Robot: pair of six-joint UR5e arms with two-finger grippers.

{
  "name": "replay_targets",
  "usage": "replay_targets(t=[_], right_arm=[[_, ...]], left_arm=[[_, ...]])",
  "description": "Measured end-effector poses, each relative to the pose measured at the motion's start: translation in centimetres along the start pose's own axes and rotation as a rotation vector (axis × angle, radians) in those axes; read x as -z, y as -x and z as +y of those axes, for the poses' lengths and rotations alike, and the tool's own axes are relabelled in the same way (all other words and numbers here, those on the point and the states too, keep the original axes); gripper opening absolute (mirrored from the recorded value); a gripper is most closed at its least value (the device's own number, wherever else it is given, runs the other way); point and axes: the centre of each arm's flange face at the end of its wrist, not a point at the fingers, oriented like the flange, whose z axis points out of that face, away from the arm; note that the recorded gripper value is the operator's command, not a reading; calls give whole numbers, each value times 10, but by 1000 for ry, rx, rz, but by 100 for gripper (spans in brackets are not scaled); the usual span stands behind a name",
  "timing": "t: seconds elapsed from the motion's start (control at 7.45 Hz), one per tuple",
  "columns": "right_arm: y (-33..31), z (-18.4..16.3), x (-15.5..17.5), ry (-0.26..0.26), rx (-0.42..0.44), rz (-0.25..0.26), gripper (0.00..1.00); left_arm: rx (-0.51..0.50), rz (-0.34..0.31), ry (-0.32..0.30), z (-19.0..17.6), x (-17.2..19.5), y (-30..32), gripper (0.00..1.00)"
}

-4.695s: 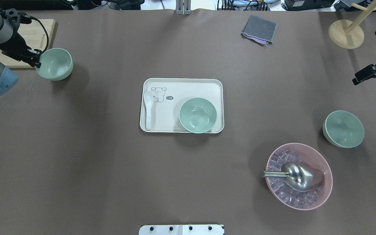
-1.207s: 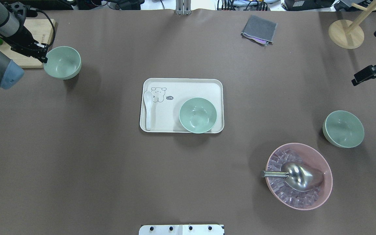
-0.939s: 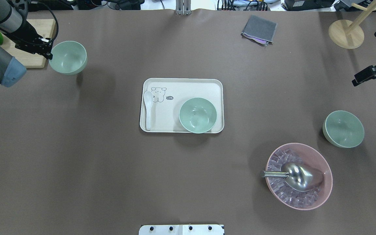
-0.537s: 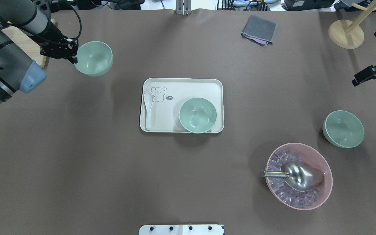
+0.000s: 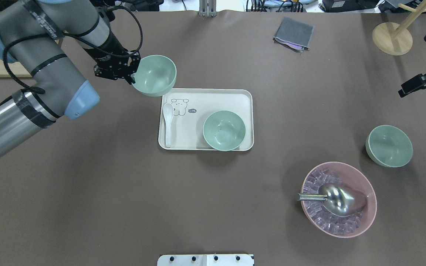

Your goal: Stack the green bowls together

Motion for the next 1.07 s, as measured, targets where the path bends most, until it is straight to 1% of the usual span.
replay_targets(t=[0.27,0.67,0.94,1.07], right_arm=[[1,0,0,-1,1,-1,100],[1,-1,0,-1,2,-1,100],[1,-1,0,-1,1,-1,100],[1,-1,0,0,1,-1,100]], left_arm=[[45,8,-25,49,-18,-50,0],[106,26,-83,117,-43,-102,0],[105,20,-119,149,-64,-113,0],[102,23,-122,156,-65,-116,0]])
